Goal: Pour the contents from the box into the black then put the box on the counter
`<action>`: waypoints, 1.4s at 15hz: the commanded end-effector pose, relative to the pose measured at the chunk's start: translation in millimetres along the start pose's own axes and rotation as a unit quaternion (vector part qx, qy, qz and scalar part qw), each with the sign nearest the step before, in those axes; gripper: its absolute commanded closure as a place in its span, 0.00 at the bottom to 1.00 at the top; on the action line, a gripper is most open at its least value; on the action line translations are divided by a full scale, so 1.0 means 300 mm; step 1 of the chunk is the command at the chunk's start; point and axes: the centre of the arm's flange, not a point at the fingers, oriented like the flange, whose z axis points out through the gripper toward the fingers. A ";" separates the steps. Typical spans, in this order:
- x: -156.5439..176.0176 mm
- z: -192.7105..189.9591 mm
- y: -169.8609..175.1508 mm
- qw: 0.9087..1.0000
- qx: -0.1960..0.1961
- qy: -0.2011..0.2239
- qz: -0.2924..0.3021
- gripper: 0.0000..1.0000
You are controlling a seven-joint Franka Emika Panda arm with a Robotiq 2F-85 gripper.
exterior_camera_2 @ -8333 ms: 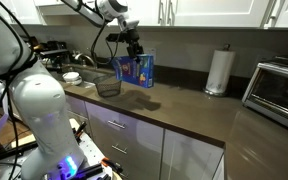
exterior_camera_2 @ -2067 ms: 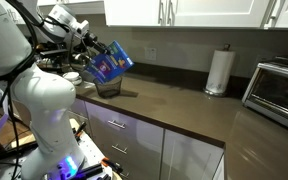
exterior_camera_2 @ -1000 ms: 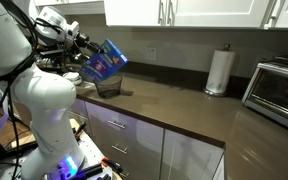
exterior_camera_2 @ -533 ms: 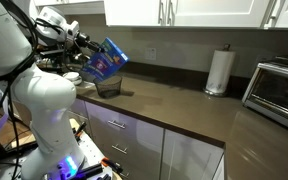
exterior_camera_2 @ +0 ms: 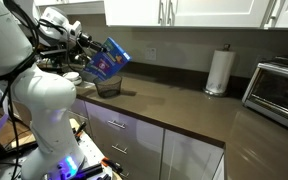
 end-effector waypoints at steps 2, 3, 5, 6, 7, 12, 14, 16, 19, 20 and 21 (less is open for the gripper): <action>0.024 0.015 -0.022 1.000 -0.005 0.014 0.007 0.69; 0.025 0.018 -0.023 1.000 -0.006 0.013 0.007 0.69; 0.006 0.026 -0.004 1.000 -0.007 -0.002 0.001 0.69; 0.004 0.029 -0.004 1.000 -0.007 -0.003 0.000 0.69; 0.002 0.031 -0.004 1.000 -0.008 -0.003 -0.001 0.69; 0.000 0.032 -0.005 1.000 -0.008 -0.004 -0.001 0.69; 0.000 0.032 -0.005 1.000 -0.008 -0.004 -0.001 0.69; 0.000 0.032 -0.005 1.000 -0.008 -0.004 -0.001 0.69; 0.000 0.032 -0.005 1.000 -0.008 -0.004 -0.001 0.69; 0.000 0.032 -0.005 1.000 -0.008 -0.004 -0.001 0.69; 0.000 0.032 -0.005 1.000 -0.008 -0.004 -0.001 0.69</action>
